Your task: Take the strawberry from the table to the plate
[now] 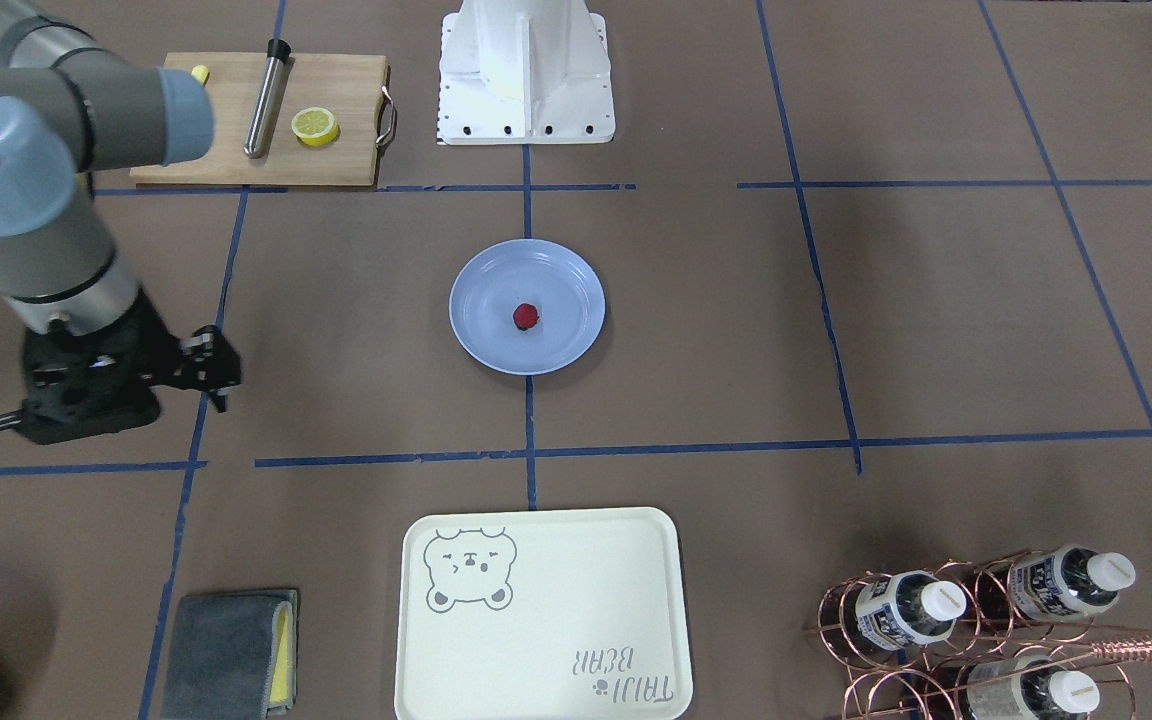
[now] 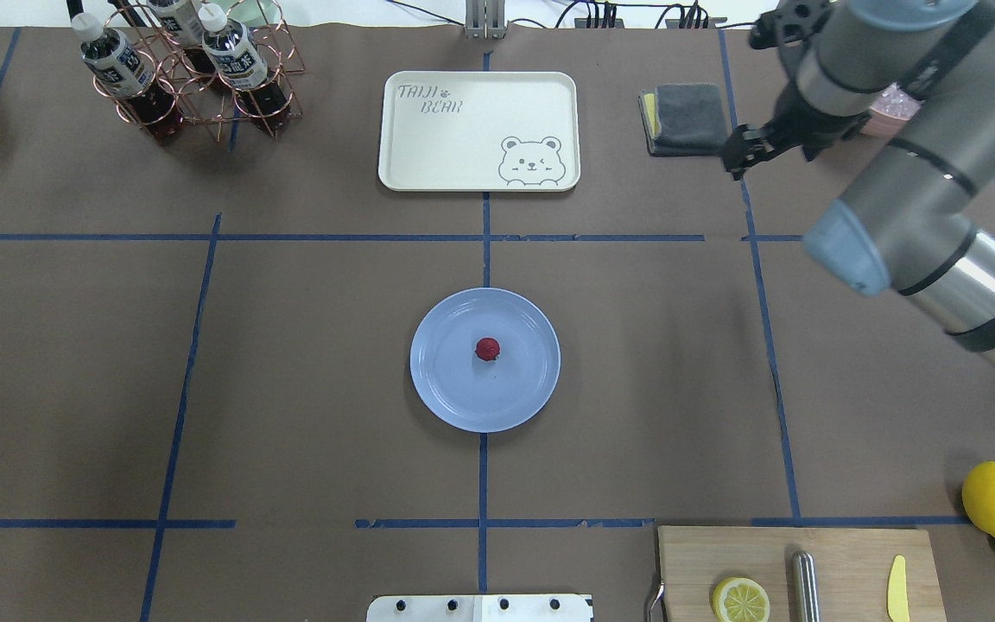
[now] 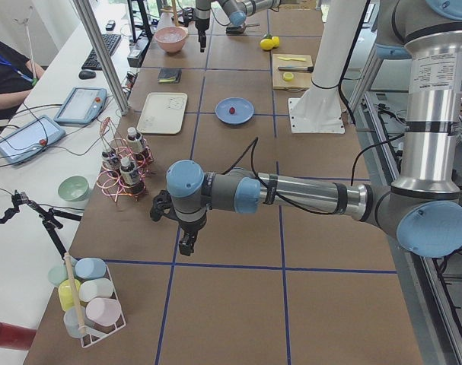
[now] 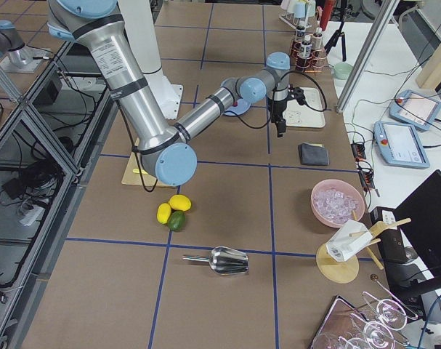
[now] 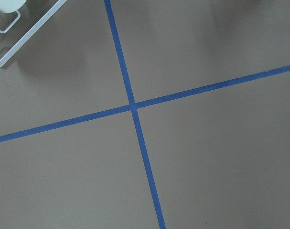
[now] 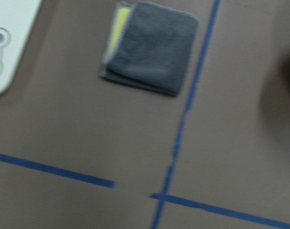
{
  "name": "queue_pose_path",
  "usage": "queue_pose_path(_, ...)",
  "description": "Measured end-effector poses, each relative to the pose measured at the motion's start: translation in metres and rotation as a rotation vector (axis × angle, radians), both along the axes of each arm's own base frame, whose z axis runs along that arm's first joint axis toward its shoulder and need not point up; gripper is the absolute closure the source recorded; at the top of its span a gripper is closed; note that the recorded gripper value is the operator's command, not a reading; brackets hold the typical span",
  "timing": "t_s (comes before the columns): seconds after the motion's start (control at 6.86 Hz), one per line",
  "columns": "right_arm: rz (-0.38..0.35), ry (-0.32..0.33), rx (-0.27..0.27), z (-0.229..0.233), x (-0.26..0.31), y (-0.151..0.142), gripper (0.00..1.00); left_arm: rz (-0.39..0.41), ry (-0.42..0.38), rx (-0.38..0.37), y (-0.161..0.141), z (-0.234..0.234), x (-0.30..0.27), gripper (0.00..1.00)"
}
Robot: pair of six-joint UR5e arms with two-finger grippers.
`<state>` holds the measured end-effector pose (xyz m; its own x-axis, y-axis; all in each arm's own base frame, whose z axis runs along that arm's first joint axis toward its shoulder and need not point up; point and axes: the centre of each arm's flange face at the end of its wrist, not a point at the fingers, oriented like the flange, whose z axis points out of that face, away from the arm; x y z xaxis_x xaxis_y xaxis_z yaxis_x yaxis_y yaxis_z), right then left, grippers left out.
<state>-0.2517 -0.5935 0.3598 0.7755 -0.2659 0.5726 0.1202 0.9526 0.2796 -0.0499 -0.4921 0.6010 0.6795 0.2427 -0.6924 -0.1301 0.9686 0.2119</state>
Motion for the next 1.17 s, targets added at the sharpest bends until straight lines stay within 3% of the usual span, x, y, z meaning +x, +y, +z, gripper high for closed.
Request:
queue_pose_path(0.15,-0.075,0.028,0.019,0.063,0.08,-0.001,0.0,0.0,0.002,-0.002,0.001,0.001,0.0,0.0)
queue_pose_path(0.29,-0.127,0.026,0.005,0.133,0.164,0.02,0.0,0.001,0.006,-0.003,0.002,0.001,0.0,0.0)
queue_pose_path(0.58,-0.105,0.009,-0.07,0.256,0.288,0.104,0.0,0.0,0.008,-0.002,0.002,0.001,0.0,0.0)
queue_pose_path(0.88,-0.037,-0.013,-0.113,0.312,0.331,0.16,0.0,0.0,0.007,-0.004,0.003,0.001,0.0,0.0)
queue_pose_path(1.17,-0.011,-0.022,-0.132,0.323,0.337,0.171,0.0,-0.003,0.006,-0.003,0.003,0.0,-0.002,0.0)
